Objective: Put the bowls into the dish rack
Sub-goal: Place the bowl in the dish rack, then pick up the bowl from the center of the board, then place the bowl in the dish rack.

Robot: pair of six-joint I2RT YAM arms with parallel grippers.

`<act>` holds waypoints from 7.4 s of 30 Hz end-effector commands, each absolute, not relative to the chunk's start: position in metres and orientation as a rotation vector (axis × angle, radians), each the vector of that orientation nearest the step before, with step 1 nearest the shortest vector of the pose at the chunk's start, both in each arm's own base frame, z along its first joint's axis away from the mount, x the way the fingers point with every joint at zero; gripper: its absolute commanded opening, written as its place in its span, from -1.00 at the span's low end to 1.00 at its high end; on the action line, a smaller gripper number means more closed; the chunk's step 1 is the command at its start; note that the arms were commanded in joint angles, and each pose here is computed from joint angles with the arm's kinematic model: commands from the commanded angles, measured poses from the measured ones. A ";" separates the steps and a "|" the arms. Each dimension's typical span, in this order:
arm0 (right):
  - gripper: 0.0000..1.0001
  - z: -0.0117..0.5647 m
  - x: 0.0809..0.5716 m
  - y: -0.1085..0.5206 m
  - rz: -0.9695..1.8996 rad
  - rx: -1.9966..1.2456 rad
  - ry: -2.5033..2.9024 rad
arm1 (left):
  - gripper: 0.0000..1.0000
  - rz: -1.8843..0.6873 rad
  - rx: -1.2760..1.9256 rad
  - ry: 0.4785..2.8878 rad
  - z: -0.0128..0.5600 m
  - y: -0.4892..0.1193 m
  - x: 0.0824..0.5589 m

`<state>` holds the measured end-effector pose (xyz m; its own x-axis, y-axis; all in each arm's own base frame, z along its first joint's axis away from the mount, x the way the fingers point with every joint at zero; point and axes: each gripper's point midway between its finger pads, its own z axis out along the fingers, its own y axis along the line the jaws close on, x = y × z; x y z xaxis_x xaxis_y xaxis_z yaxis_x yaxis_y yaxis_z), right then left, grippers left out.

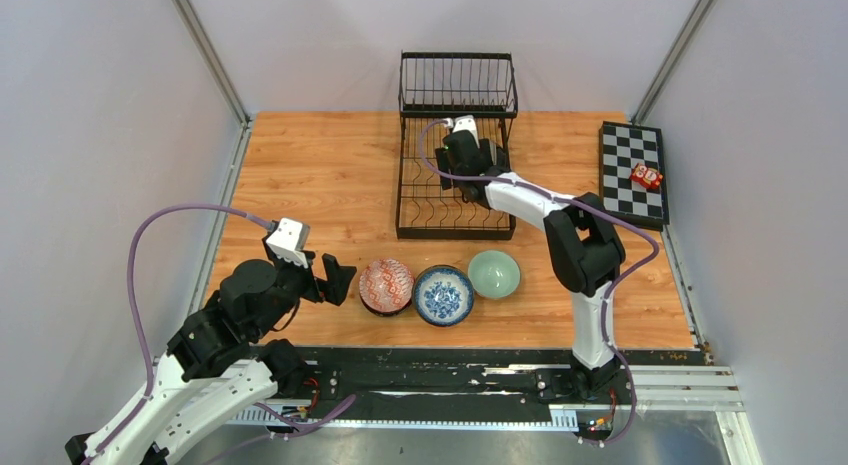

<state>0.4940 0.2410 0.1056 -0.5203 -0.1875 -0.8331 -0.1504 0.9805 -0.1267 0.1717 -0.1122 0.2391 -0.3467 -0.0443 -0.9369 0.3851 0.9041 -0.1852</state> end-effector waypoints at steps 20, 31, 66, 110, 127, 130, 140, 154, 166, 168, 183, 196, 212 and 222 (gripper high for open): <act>0.14 0.140 0.493 0.243 -0.022 -0.196 2.070 | 1.00 -0.454 0.266 1.875 0.237 -0.113 0.171; 0.14 0.121 0.504 0.249 -0.040 -0.201 2.094 | 1.00 -0.452 0.270 1.877 0.236 -0.114 0.171; 0.17 0.150 0.448 0.252 -0.052 -0.284 2.066 | 1.00 -0.458 0.271 1.873 0.236 -0.114 0.171; 0.54 0.105 0.217 0.134 0.121 -0.138 2.465 | 1.00 -0.504 0.212 1.968 0.239 -0.133 0.179; 0.23 0.054 0.227 0.139 0.175 -0.035 2.560 | 1.00 -0.565 0.247 2.016 0.225 -0.151 0.178; 0.19 0.050 0.229 0.140 0.192 -0.017 2.564 | 1.00 -0.566 0.251 2.022 0.224 -0.152 0.178; -0.03 0.037 0.230 0.137 0.204 0.003 2.580 | 1.00 -0.576 0.269 2.043 0.218 -0.160 0.181; -0.94 0.040 0.230 0.129 0.201 -0.003 2.545 | 1.00 -0.595 0.282 2.044 0.221 -0.167 0.183; -0.95 0.094 0.235 0.106 0.118 -0.005 2.394 | 1.00 -0.637 0.326 2.018 0.238 -0.178 0.184; -0.95 0.112 0.238 0.103 0.108 -0.012 2.354 | 1.00 -0.656 0.340 2.012 0.243 -0.182 0.185; -0.95 0.238 0.254 0.135 -0.059 -0.166 2.035 | 1.00 -0.755 0.357 1.940 0.283 -0.210 0.197; -0.95 0.296 0.244 0.225 -0.009 -0.355 1.892 | 0.99 -0.881 0.321 1.952 0.280 -0.236 0.201; -0.95 0.315 0.229 0.271 0.057 -0.425 1.848 | 0.80 -0.882 0.224 1.934 0.261 -0.250 0.218; -0.95 0.314 0.226 0.286 0.098 -0.422 1.842 | 0.36 -0.931 0.158 1.865 0.262 -0.252 0.224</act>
